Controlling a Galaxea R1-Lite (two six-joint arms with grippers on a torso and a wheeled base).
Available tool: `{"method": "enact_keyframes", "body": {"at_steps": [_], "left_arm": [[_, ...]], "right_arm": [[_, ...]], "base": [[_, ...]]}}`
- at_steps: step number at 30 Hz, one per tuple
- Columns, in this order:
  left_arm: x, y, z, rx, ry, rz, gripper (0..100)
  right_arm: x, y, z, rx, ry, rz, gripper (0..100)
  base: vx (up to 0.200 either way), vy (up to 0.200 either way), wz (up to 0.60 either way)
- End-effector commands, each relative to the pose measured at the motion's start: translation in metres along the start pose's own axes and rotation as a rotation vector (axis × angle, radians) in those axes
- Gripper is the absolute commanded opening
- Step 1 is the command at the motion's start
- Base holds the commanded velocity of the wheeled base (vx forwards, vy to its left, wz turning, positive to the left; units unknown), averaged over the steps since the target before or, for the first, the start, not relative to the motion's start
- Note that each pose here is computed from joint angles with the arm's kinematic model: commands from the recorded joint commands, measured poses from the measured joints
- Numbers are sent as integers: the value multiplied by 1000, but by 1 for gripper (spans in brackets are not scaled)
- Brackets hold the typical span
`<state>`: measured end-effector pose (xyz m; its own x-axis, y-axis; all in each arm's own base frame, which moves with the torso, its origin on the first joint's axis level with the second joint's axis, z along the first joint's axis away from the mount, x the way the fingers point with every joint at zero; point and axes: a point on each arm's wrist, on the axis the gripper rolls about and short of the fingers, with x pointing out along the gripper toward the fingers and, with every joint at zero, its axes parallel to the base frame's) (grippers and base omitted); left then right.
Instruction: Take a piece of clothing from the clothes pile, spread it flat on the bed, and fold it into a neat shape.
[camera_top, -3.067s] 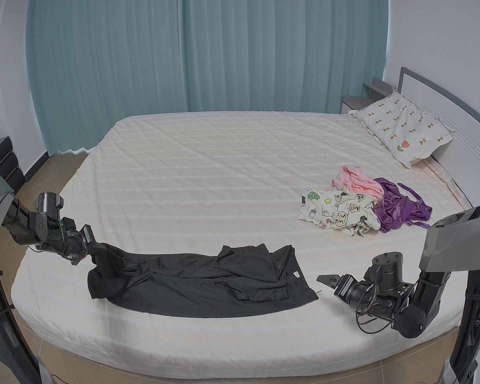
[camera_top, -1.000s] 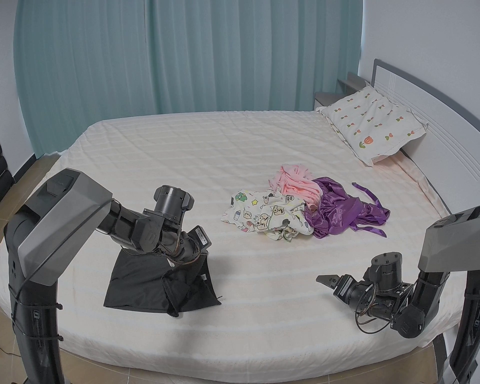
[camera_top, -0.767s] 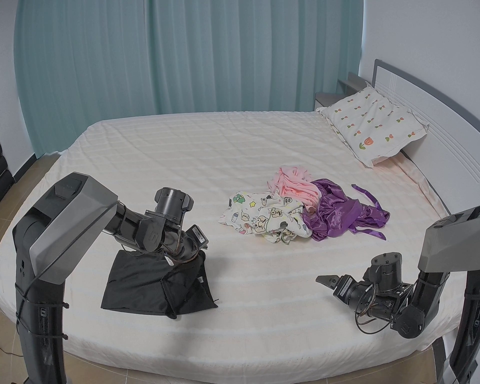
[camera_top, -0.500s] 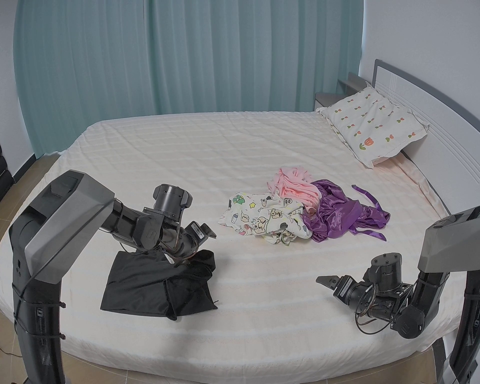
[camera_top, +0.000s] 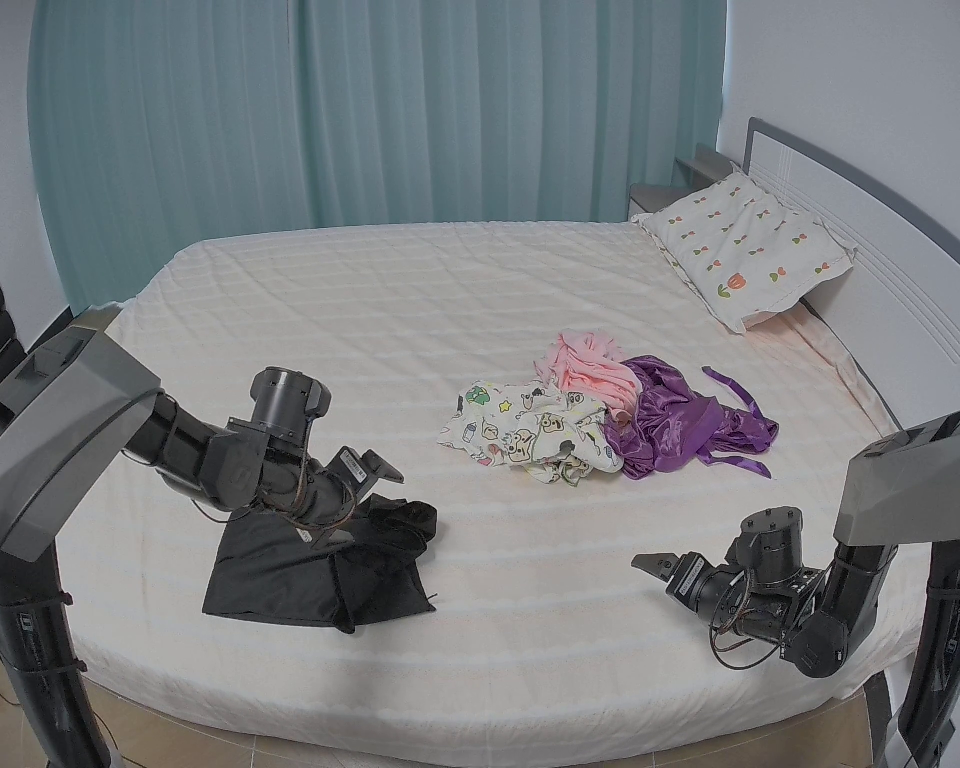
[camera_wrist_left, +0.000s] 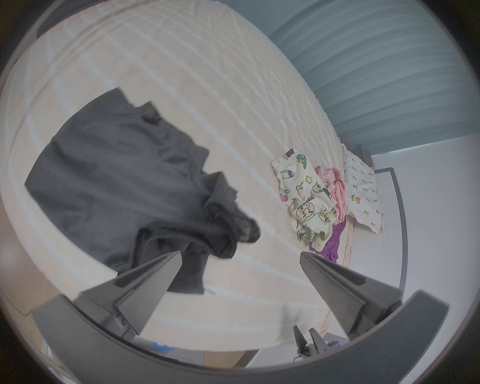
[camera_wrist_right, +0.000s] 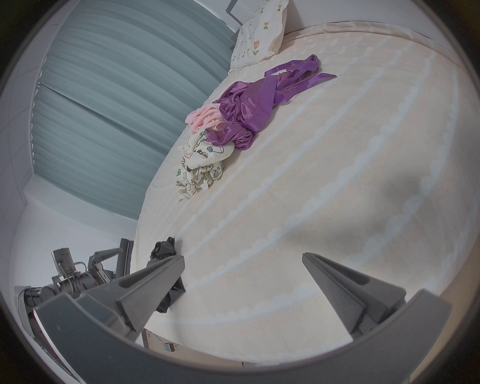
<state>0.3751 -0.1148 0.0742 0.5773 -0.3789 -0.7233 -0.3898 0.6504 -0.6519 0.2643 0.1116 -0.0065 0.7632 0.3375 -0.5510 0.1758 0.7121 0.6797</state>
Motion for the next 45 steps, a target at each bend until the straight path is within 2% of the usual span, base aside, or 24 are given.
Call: {"method": "enact_keyframes", "body": {"at_steps": [1, 7, 11, 13, 17, 21, 28, 31, 35, 36, 41, 45], "left_arm": [[-29, 27, 3, -70, 19, -10, 100], [-32, 54, 13, -133, 8, 36, 100], [-34, 64, 21, -186, 26, -6, 100], [-43, 71, 29, -226, 46, -57, 100], [-67, 79, 35, -260, 58, -107, 100], [-72, 91, 45, -289, 53, -120, 100], [-74, 104, 60, -314, 2, -137, 100], [-71, 108, 64, -317, -16, -147, 100], [-67, 113, 66, -326, -16, -140, 100], [-66, 113, 66, -324, -16, -140, 100], [-64, 114, 66, -327, -12, -136, 100], [-62, 116, 66, -330, -8, -131, 100]], "right_arm": [[1, -1, -1, 0, 3, -3, 100], [1, -1, -1, -3, 5, -3, 100], [0, -1, -1, -3, 5, -3, 100], [1, 0, -2, -4, 7, -2, 100], [0, 1, -2, -14, 3, 3, 100], [-1, 12, -6, -51, 4, 34, 100], [9, 33, -23, -141, 2, 66, 100], [17, 45, -31, -237, 17, 58, 100], [31, 62, -47, -311, 45, 34, 100], [32, 64, -48, -317, 43, 29, 100], [50, 78, -51, -471, 60, 12, 100], [53, 88, -55, -506, 56, 18, 100]], "base": [[0, 0, 0], [0, 0, 0], [0, 0, 0], [0, 0, 0], [0, 200, 0], [0, 200, 0], [0, 200, 0], [0, 200, 0], [0, 200, 0], [0, 200, 0], [0, 200, 0], [0, 200, 0]]}}
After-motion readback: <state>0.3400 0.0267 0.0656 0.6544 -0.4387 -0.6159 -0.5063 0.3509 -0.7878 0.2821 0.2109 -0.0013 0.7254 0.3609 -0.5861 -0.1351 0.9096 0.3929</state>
